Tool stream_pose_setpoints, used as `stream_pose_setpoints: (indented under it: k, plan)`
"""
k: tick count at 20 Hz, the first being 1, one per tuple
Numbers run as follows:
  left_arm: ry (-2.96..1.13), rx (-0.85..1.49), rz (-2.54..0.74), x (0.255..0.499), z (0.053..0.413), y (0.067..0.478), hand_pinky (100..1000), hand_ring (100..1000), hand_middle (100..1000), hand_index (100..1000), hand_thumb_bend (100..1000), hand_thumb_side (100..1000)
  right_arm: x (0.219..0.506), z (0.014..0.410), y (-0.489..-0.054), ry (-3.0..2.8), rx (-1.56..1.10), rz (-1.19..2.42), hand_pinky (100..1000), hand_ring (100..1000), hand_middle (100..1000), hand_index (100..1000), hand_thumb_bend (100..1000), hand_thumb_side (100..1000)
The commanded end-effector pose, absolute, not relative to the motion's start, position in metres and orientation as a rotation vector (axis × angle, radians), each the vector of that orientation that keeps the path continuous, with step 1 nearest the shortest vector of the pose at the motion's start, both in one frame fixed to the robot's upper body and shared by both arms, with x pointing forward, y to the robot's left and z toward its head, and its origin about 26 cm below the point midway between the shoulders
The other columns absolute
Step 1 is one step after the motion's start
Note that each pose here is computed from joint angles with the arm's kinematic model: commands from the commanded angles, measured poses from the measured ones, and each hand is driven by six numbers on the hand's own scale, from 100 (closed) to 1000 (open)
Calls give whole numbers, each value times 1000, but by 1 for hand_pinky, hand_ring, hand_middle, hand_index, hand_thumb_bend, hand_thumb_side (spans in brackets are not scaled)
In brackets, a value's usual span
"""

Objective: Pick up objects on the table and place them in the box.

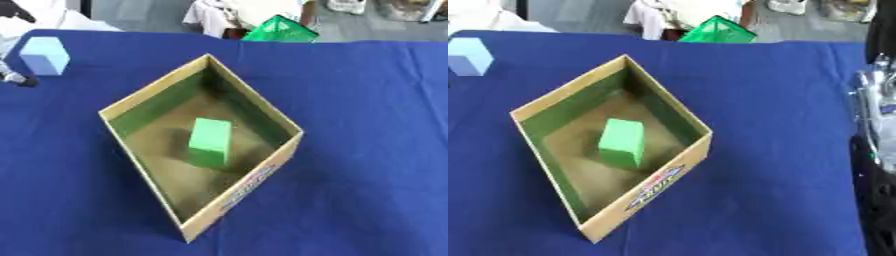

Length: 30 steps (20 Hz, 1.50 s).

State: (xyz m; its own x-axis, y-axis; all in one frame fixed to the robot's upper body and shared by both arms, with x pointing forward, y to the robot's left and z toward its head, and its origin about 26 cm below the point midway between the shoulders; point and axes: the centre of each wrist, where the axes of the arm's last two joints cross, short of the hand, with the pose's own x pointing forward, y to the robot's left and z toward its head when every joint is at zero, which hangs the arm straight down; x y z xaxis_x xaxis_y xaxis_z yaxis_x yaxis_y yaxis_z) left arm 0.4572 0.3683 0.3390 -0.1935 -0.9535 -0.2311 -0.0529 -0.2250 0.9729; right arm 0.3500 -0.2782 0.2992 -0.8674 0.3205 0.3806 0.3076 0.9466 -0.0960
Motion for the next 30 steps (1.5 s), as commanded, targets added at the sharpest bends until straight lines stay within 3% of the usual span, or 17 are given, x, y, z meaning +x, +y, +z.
stream_pose_setpoints:
  k: [1, 11, 30]
  plan:
    - [-1248, 1354, -1494, 456, 352, 380, 813, 887, 838, 898, 671, 250, 348, 310, -282, -2733, -492, 64, 829, 841, 625, 854, 217, 1000]
    - [-1178, 1378, -1456, 462, 355, 388, 844, 920, 876, 920, 630, 125, 350, 314, -285, -2734, -504, 80, 830, 842, 621, 854, 209, 1000]
    - [-1166, 1498, -1264, 451, 366, 421, 849, 930, 884, 929, 573, 100, 352, 316, -291, -2721, -508, 84, 833, 845, 614, 854, 196, 1000]
